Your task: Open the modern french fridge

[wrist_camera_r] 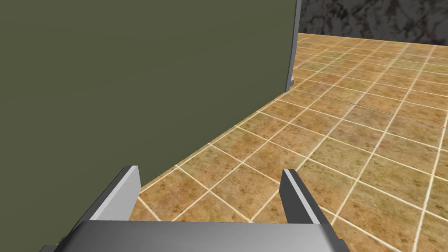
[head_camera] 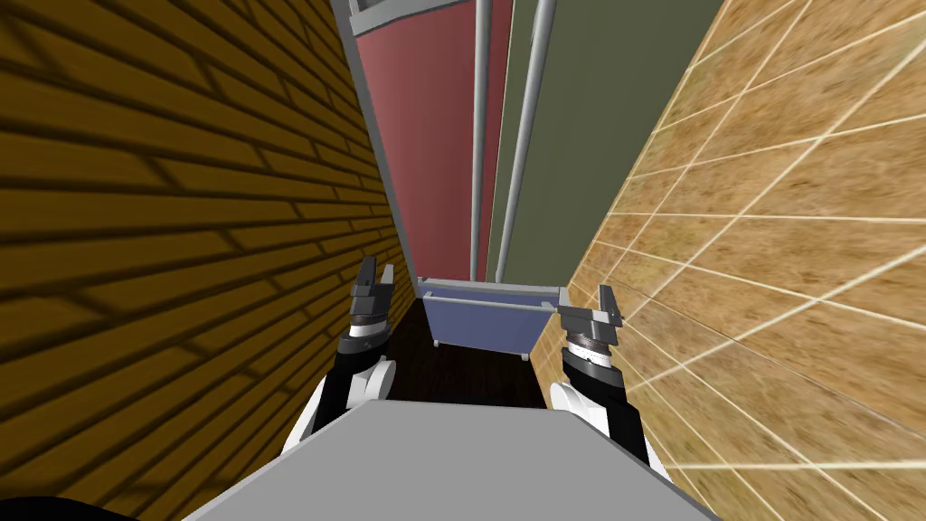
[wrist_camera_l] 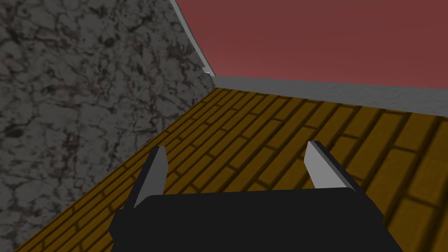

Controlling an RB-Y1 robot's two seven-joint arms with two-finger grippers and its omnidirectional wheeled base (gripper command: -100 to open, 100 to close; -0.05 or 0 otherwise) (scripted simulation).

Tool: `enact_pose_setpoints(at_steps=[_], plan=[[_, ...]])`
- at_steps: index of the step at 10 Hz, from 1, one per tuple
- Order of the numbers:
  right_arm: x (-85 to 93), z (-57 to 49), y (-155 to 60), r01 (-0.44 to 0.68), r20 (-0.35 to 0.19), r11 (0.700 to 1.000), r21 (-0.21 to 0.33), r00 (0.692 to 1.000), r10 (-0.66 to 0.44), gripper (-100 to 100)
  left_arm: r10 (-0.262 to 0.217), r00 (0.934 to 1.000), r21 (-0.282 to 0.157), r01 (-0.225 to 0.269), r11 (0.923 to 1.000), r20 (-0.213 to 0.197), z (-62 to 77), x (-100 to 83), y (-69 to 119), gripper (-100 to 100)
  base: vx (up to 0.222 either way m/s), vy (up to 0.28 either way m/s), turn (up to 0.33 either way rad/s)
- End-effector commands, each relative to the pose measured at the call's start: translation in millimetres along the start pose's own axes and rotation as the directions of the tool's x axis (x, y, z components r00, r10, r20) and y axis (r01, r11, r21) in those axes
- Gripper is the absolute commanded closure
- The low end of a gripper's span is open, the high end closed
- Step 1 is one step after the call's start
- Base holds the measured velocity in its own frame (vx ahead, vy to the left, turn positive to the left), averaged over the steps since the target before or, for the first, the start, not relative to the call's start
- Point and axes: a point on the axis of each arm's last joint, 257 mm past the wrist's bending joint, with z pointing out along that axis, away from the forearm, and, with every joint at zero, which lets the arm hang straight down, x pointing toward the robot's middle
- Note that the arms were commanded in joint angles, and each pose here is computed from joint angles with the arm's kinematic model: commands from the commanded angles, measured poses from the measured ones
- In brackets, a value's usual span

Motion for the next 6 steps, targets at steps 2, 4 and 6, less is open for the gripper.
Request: enact_pose_setpoints(at_steps=[2,4,6], plan=[[0.0,0.0,0,0.000,0.000,1.000,0.000,1.000,0.000,0,0.000,1.0000,0.000,0.000,1.0000,0.000,0.0,0.0,0.0,0,0.000,0.000,0.000],[-0.3,-0.1,0,0.001,0.000,1.000,0.001,1.000,-0.001,0,0.011,0.9998,0.009,-0.011,0.9999,0.014,1.7,-6.3,-3.2,0,0.014,0.054,0.141],[0.0,0.0,0,0.000,0.000,1.000,0.000,1.000,0.000,0,0.028,0.9990,0.036,-0.029,0.9989,0.034,5.4,-15.1,-12.5,0,0.002,0.081,0.041]])
